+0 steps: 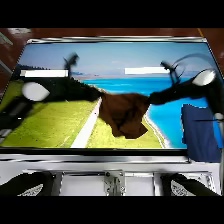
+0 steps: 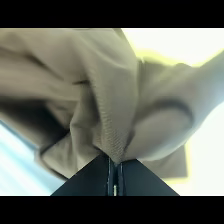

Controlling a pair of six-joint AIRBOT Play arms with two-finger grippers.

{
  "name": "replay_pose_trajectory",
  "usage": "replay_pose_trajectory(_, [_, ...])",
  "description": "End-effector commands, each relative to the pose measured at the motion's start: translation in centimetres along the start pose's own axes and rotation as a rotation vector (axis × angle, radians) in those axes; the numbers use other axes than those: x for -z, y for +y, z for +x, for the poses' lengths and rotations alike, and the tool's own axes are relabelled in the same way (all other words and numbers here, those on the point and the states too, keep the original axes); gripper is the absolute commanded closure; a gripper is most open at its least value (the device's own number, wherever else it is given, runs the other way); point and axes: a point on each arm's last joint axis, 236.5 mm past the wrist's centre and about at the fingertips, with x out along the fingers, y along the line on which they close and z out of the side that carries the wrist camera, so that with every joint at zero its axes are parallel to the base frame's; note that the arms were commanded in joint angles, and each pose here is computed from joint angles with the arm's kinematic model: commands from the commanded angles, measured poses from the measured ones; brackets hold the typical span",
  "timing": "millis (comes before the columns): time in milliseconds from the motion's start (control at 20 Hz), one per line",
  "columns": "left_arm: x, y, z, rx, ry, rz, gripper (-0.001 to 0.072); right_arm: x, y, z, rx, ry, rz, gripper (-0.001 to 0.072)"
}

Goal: Fold the shirts.

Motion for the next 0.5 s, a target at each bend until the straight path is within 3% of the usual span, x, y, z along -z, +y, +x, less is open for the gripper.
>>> replay_pose_trajectory(0, [-14.6,-9.5,-15.1,0.007,-0.448,0.303,0.0674,-10.4,9.1,-17.1,0.152,-0.543,-0.277,0.0645])
replay_pose_trajectory(100, [-18.4,-15.2,-23.6,0.03,-0.645,0.411,0.0674,-11.6,14.4,-25.5,0.175,-0.782,-0.323,0.0645])
replay_pose_trajectory(200, [-18.9,-19.2,-28.6,0.077,-0.746,0.452,0.0673,-10.3,17.9,-29.5,0.148,-0.875,-0.306,0.0645])
replay_pose_trajectory(300, [-18.1,-21.5,-30.3,0.155,-0.759,0.433,0.0673,-8.5,19.5,-30.5,0.115,-0.876,-0.267,0.0644])
replay_pose_trajectory(450, [-15.3,-21.3,-28.4,0.161,-0.617,0.458,0.0673,-6.6,19.9,-29.6,0.103,-0.802,-0.257,0.0644])
